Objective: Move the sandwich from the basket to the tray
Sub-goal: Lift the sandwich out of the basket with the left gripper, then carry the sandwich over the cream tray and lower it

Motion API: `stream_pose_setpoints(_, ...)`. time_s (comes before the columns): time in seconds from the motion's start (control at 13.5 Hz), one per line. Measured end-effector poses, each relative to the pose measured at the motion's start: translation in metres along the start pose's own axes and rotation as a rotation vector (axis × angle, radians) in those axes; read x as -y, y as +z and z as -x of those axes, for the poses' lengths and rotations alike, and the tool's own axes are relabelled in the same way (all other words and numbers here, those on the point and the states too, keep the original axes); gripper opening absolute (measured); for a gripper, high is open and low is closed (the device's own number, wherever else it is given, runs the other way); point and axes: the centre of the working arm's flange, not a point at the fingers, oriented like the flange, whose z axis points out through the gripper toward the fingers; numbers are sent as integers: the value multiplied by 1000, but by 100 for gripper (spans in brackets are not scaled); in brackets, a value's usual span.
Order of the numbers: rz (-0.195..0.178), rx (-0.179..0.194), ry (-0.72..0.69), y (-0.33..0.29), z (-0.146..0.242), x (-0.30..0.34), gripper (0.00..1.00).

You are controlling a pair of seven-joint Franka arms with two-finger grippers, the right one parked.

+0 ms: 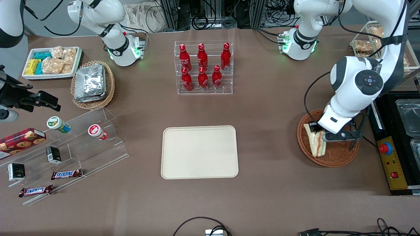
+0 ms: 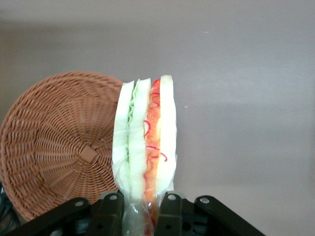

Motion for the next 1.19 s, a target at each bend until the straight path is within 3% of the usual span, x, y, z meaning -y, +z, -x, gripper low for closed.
stream_pose_setpoints(0.22,-6,11,127,-27,-12,-30,20)
stream_pose_setpoints(0.52,10,-10,201,-65,-34,-82,20)
stream_pose_setpoints(0.81,22,11,184,-78,-47,-139,19)
stream_pose_setpoints(1.19,44,33,143,-53,-54,-228,19)
